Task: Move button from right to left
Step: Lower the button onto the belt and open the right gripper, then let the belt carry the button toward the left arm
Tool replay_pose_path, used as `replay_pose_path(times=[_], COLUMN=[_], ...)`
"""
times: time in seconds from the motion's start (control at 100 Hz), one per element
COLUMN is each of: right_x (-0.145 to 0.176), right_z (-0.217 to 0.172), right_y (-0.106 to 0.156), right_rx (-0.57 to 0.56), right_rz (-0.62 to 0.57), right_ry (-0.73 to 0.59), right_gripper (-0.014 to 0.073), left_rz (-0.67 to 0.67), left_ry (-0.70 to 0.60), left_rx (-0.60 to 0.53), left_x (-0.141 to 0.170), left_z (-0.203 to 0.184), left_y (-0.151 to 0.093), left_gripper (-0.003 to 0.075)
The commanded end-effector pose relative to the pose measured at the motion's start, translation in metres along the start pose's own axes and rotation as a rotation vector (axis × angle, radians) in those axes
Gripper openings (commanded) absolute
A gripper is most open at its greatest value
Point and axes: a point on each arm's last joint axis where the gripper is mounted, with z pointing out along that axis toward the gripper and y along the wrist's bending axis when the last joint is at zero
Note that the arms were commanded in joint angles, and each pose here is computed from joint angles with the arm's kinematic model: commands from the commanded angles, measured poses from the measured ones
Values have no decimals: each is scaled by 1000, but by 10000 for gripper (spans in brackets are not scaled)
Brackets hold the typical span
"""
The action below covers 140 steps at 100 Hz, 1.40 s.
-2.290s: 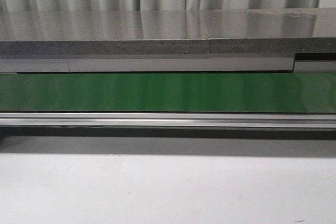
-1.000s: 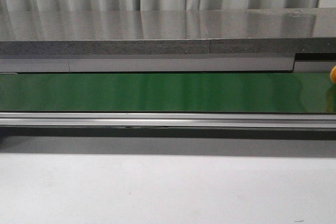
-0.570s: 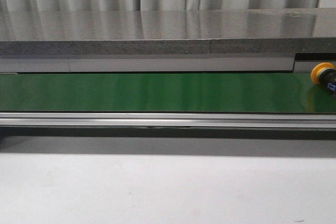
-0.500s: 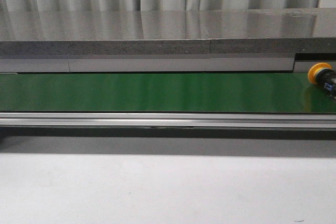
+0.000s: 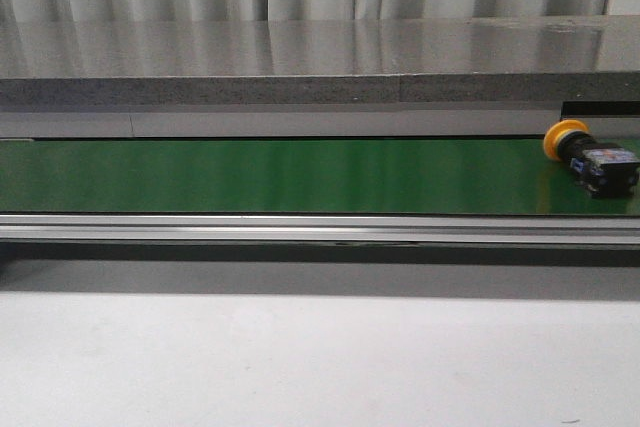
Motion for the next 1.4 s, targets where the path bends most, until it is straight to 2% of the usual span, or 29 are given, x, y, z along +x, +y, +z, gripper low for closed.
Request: replay_pose_path(times=[0.0, 0.15, 0.3, 0.62, 1.06, 1.39], right_x=[-6, 4, 13, 56, 107, 108], right_z=[-8, -6, -10, -24, -29, -31], right_y=[1, 6, 9, 9, 9, 9], right_rx=[13, 0, -1, 6, 11, 12], right_rz=[-10, -3, -52, -52, -50, -50], right_ry=[-104, -131, -274, -560, -709, -730], right_gripper=[-60, -60, -60, -60, -60, -60], left_rz=[-12, -12, -12, -12, -12, -12], left_ry=[-66, -66, -66, -66, -66, -66], left_rx=[-9, -9, -9, -9, -9, -9], left_x=[6, 6, 6, 6, 6, 6], left_z=[0, 0, 0, 0, 0, 0], left_y=[1, 1, 1, 1, 1, 1], left_gripper=[-20, -20, -20, -20, -20, -20])
